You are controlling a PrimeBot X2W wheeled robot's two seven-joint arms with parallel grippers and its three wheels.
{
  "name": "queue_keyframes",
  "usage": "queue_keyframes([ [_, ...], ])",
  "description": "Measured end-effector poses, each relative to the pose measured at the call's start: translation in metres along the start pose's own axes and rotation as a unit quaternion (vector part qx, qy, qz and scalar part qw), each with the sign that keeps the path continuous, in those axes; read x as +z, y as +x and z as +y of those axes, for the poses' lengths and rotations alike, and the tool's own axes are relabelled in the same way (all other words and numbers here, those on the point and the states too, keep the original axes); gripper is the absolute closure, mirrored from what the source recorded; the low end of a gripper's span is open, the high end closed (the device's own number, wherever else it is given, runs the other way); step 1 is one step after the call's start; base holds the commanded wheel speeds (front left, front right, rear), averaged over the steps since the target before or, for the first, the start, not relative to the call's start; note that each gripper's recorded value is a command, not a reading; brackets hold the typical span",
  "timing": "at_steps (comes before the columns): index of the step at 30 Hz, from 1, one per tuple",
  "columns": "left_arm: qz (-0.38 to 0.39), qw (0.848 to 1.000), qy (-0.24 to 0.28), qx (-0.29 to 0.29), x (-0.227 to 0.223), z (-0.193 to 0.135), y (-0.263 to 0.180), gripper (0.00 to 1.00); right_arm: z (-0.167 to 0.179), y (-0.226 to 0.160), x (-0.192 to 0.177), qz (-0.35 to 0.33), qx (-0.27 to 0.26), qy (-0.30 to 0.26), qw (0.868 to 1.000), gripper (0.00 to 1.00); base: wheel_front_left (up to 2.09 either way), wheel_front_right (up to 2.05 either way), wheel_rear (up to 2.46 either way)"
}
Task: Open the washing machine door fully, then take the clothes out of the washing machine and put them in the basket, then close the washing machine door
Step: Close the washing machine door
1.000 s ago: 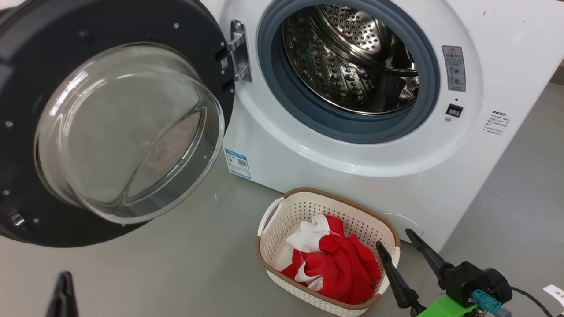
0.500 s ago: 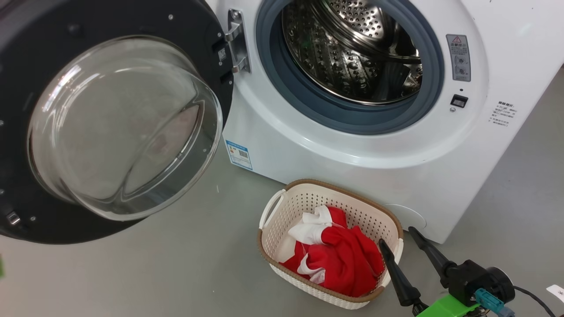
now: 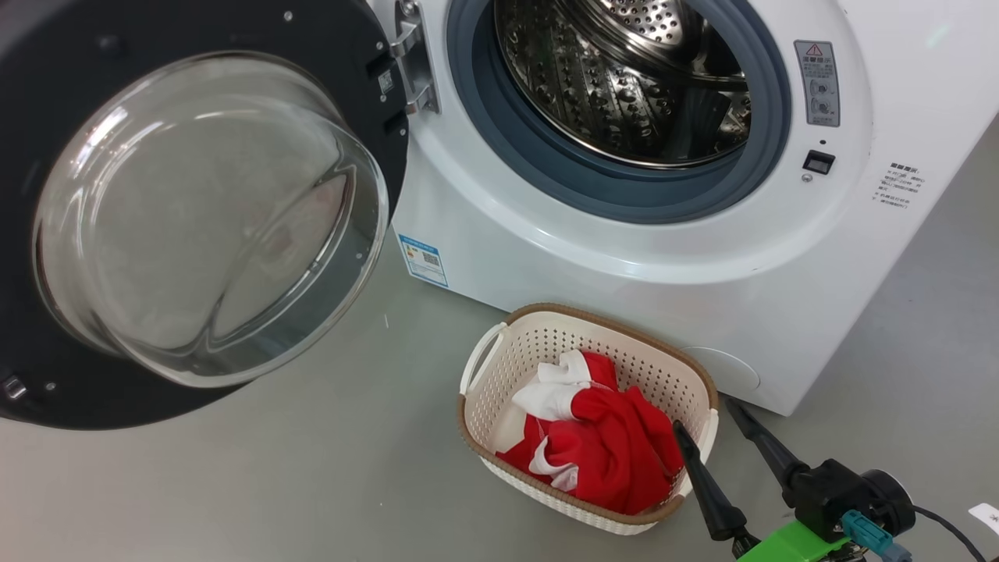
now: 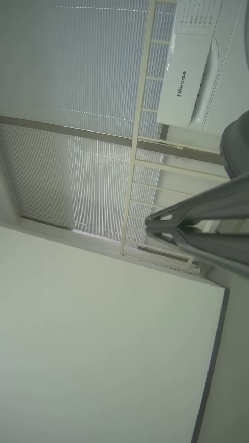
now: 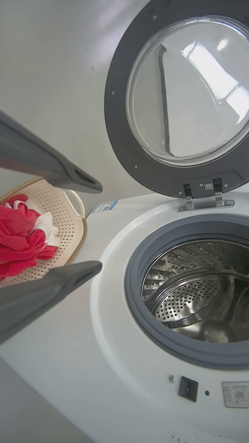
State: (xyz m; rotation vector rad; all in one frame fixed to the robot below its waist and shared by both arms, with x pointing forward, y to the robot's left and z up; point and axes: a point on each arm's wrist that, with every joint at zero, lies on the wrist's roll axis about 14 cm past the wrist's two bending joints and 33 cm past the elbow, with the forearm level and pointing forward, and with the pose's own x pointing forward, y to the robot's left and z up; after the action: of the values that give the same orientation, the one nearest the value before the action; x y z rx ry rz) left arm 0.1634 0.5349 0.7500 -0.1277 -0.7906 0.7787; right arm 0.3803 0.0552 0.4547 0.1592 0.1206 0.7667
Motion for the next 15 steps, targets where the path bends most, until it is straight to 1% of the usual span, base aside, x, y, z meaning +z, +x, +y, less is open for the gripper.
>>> queue_keyframes([
  [3,0.03,0.998,-0.042,0.041,-0.016,0.02,0.008,1.0,-0.001,0.0,-0.003,0.003,0.0,0.003,1.0,0.0,0.0,0.0,0.0],
  [6,0.062,0.994,-0.059,0.064,-0.025,0.031,0.017,1.0,-0.002,0.0,-0.005,0.006,-0.001,0.005,1.0,0.0,0.0,0.0,0.0],
  [9,0.102,0.987,-0.087,0.086,-0.037,0.038,0.024,1.0,-0.003,0.0,-0.009,0.01,-0.001,0.007,1.0,0.0,0.0,0.0,0.0],
  [12,0.164,0.976,-0.101,0.101,-0.058,0.043,0.023,1.0,-0.004,0.0,-0.012,0.014,-0.001,0.008,1.0,0.0,0.0,0.0,0.0],
  [13,0.188,0.97,-0.111,0.107,-0.067,0.043,0.021,1.0,-0.004,0.0,-0.013,0.015,-0.001,0.009,1.0,0.0,0.0,0.0,0.0],
  [15,0.242,0.957,-0.113,0.114,-0.087,0.045,0.012,1.0,-0.004,0.001,-0.013,0.015,0.001,0.01,1.0,0.0,0.0,0.0,0.0],
])
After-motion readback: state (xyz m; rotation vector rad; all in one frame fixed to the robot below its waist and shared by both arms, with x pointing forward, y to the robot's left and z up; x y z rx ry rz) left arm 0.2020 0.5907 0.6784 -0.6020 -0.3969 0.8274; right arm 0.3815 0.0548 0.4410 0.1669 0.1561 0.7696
